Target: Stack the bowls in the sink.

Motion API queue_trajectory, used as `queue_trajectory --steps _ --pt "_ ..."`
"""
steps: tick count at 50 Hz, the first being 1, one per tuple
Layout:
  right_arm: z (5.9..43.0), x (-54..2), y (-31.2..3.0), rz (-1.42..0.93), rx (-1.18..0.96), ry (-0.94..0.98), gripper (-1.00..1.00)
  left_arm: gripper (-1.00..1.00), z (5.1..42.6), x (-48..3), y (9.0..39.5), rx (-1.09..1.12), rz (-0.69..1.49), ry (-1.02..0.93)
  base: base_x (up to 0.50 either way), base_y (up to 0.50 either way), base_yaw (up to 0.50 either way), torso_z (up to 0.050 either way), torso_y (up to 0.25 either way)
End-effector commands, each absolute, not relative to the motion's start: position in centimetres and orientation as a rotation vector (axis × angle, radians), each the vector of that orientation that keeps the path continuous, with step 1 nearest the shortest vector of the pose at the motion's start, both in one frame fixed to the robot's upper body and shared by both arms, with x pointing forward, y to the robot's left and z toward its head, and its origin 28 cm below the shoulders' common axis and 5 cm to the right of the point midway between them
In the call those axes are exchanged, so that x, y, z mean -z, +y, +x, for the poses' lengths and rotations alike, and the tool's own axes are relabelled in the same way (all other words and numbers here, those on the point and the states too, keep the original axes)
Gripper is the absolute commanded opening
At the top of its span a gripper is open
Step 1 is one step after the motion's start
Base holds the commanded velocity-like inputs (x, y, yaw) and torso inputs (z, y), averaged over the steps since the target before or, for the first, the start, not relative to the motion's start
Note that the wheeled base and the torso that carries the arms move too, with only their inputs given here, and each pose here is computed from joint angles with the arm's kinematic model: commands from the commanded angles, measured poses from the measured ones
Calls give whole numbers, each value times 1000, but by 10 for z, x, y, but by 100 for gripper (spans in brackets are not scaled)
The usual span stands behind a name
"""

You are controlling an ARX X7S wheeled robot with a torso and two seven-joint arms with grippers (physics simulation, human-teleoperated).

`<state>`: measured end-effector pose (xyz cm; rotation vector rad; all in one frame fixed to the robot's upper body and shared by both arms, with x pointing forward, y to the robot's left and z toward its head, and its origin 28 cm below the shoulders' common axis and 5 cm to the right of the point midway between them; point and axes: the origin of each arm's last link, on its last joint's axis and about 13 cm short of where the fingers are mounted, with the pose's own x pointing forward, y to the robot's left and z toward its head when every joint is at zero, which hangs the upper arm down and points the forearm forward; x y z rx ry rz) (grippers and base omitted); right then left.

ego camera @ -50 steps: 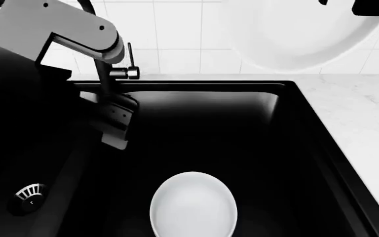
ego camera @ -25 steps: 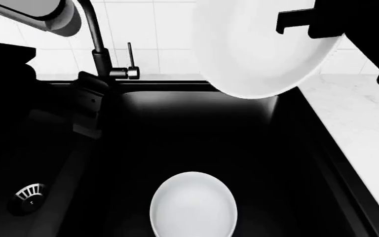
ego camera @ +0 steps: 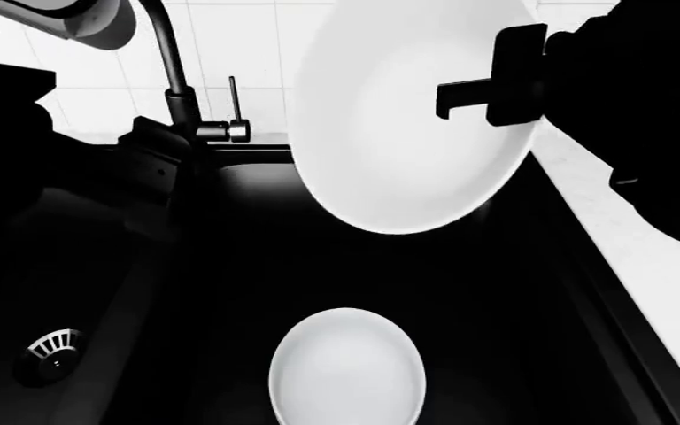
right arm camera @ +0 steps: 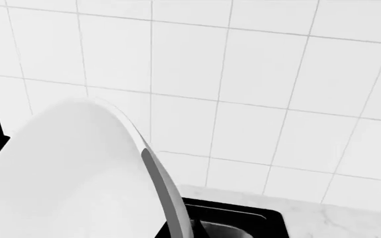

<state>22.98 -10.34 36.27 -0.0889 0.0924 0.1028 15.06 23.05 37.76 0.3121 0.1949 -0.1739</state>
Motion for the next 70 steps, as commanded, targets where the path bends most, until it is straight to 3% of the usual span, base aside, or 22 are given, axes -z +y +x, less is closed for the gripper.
queue_trajectory --steps 1,23,50,70 --pt "230 -358 -101 -74 -150 139 -100 100 151 -379 230 176 317 189 0 0 0 0 0" --pt "224 -350 -98 -110 -228 240 -100 100 152 -381 229 181 321 185 0 0 0 0 0" --pt "247 -318 -96 120 -255 434 -100 100 149 -381 230 182 320 176 0 0 0 0 0" --pt "249 -296 -89 33 -331 509 -100 100 149 -382 230 180 328 174 0 0 0 0 1"
